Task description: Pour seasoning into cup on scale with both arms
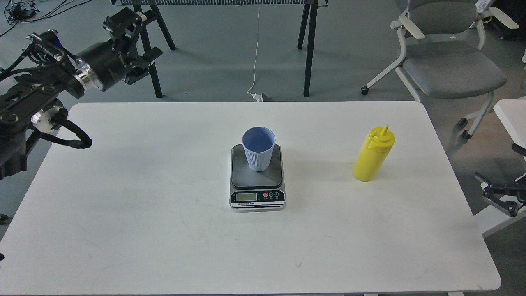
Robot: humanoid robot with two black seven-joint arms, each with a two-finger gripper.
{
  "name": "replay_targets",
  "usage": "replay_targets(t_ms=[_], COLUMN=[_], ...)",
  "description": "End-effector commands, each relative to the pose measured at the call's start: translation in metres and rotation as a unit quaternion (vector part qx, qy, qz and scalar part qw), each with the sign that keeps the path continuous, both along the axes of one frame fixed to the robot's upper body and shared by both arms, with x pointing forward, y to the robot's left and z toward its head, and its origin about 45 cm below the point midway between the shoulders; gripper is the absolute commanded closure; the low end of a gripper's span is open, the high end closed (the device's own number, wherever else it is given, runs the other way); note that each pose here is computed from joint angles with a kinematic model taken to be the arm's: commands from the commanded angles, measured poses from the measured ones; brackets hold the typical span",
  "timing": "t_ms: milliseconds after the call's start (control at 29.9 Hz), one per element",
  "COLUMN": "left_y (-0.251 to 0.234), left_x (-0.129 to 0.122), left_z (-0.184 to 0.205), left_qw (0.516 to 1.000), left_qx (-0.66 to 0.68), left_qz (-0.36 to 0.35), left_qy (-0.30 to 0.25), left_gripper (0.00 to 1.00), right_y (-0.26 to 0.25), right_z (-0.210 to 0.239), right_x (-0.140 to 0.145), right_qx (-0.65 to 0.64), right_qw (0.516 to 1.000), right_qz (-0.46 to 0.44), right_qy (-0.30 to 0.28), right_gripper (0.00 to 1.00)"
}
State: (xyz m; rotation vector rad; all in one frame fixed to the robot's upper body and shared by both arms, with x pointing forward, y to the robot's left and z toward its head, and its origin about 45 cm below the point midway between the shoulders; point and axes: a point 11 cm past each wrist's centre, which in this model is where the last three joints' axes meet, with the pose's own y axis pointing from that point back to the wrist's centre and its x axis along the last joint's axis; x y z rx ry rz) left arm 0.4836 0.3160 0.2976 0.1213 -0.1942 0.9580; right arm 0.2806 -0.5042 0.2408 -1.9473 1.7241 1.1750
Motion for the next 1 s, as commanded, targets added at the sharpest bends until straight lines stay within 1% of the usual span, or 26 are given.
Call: replay_targets(t_ms=[0, 67, 100, 301, 402, 535, 736, 970], left_y=[-0.006, -0.008, -0.008, 0.003, 0.007, 0.013, 0.022, 0.023], left_x=[0.000, 0.001, 0.001, -0.004, -0.006, -0.008, -0.005, -0.005], left_z=[-0.002, -0.002, -0.002, -0.011, -0.016, -0.020, -0.012, -0.009], left_qw=[1.000, 1.000, 1.000, 1.000, 0.999, 0.998, 0.996, 0.996], left_qx=[-0.004, -0.007, -0.010, -0.015, -0.031, -0.059, -0.072, -0.079], left_qz=[-0.005, -0.005, -0.005, 0.007, 0.016, 0.032, 0.046, 0.049], left_qy=[0.002, 0.002, 0.002, 0.012, 0.017, 0.022, 0.010, 0.007], left_gripper=[0.01, 0.01, 0.01, 0.01, 0.01, 0.01, 0.01, 0.01], right_y=[0.002, 0.003, 0.007, 0.060, 0.071, 0.086, 0.111, 0.123], right_z=[0.037, 0.055, 0.055, 0.048, 0.038, 0.036, 0.036, 0.024], right_x=[0.034, 0.051, 0.057, 0.107, 0.125, 0.149, 0.171, 0.176], right_qx=[-0.055, -0.085, -0.090, -0.087, -0.080, -0.059, -0.056, -0.043], right_qw=[0.997, 0.993, 0.992, 0.986, 0.988, 0.989, 0.988, 0.989], right_qz=[0.025, 0.035, 0.040, 0.089, 0.087, 0.077, 0.090, 0.089], right_qy=[-0.053, -0.079, -0.084, -0.109, -0.104, -0.114, -0.116, -0.108], right_gripper=[0.03, 0.03, 0.03, 0.03, 0.03, 0.03, 0.03, 0.03])
